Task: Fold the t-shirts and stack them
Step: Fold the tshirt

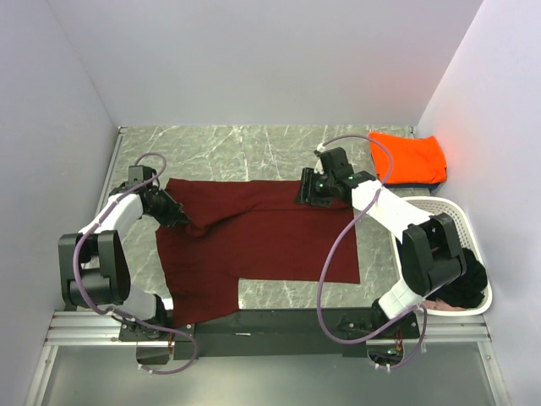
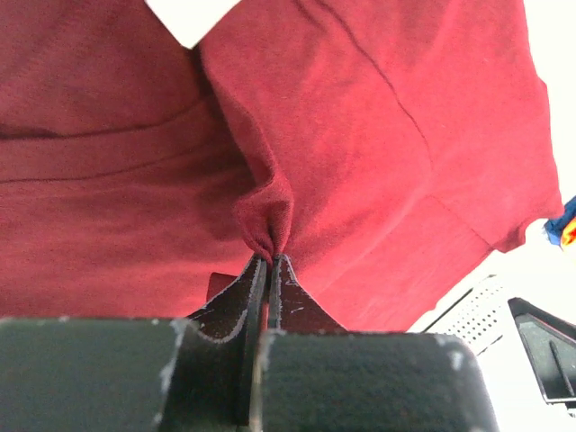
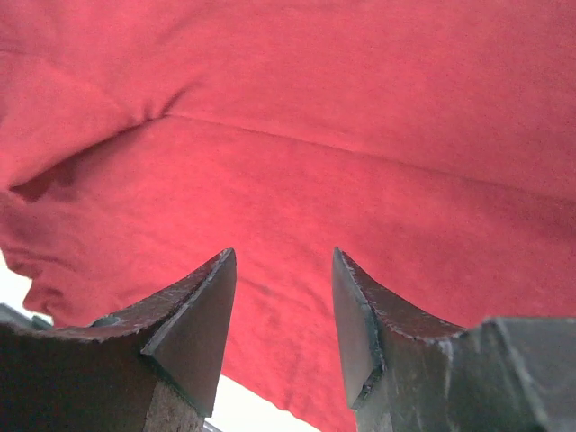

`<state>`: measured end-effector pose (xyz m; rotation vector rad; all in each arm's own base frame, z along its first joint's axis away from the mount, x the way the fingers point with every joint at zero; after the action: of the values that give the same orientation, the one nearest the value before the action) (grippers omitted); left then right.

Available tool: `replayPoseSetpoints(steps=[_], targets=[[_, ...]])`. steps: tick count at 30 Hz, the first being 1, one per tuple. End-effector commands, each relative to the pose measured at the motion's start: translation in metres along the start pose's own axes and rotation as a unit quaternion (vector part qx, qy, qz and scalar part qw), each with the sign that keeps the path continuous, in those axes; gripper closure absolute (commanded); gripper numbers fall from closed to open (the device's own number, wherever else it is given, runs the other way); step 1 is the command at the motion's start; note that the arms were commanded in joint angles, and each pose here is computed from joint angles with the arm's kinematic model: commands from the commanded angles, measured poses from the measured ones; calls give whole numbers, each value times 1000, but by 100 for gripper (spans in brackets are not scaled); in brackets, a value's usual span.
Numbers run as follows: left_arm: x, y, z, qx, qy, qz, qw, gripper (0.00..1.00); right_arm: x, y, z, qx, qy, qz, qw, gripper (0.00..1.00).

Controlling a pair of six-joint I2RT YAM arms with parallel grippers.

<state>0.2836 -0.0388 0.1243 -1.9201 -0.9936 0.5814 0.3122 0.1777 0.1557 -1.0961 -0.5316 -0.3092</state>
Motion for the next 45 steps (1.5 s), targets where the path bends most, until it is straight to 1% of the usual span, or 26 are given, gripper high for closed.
replayPoseSetpoints(steps=[1,4,8,10,11,13,14,16,17,18,19,21,23,24,25,26,27,28,29,31,32,35,36,40,41,45], targets=[[-8,-9,-14,-34,10,1,999,96,7,6,14,33,-13,-25,999,46],[-15,-9,-21,-43,17,7,999,94,2,10,15,35,-13,-19,999,46],[-17,-9,-19,-35,13,-3,999,81,-3,14,14,40,-11,-18,999,46],[-14,-13,-18,-33,10,-25,999,77,-4,15,13,37,-15,-15,999,46],[-14,-14,-17,-34,4,-32,999,69,-5,16,10,30,-17,-15,999,46],[-11,-22,-18,-43,1,-62,997,58,-3,16,8,20,-25,-19,999,46],[-9,-25,-20,-49,-1,-73,996,46,-2,15,5,9,-26,-19,999,46],[3,-34,-18,-51,-9,-118,992,38,3,13,-6,-19,-26,-25,999,46],[10,-38,-19,-55,-6,-135,989,32,5,13,-11,-26,-21,-26,999,46],[17,-41,-20,-59,-5,-147,987,31,7,13,-16,-31,-15,-28,999,45],[29,-39,-16,-48,-11,-159,986,31,12,12,-21,-36,-6,-31,999,46],[48,-42,-23,-42,6,-185,982,32,20,9,-41,-51,19,-42,998,47],[69,-34,-30,-32,23,-195,980,33,27,10,-53,-53,40,-48,997,48],[76,-31,-32,-31,28,-197,979,34,33,8,-68,-62,61,-55,995,49],[85,-16,-31,-18,28,-191,981,35,38,7,-74,-64,74,-60,993,50],[95,-15,-37,-15,36,-203,978,41,39,10,-82,-68,87,-55,992,50],[102,-10,-39,-9,37,-204,978,43,44,9,-93,-76,102,-59,990,51],[109,6,-37,5,34,-195,980,44,52,8,-97,-81,108,-64,989,51],[116,8,-46,-3,39,-196,980,49,54,13,-103,-86,115,-60,988,52],[122,25,-48,-5,36,-178,983,55,65,14,-113,-96,129,-67,985,54],[127,27,-57,-19,36,-177,983,59,64,22,-119,-103,136,-60,984,55],[135,37,-62,-19,33,-174,984,63,70,32,-130,-108,157,-59,980,59],[137,38,-62,-19,33,-174,984,66,71,34,-134,-108,163,-58,979,60],[140,52,-60,-16,31,-168,985,68,72,46,-145,-118,183,-54,975,63],[141,56,-59,-14,30,-164,986,70,69,51,-151,-122,189,-49,973,63],[144,76,-47,14,20,-153,988,73,63,59,-162,-128,208,-36,969,63]])
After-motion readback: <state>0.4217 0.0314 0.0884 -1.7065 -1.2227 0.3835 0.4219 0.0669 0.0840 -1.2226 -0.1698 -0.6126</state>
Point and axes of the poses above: each gripper's point midway between its finger pads, its own y axis out along the fingers, its own z axis along the line the jaws close on, x = y × z, the point moved 6 cm from there along -y, back along the fingers, and after that the axes turned 9 degrees about -y, right-handed, at the moved point
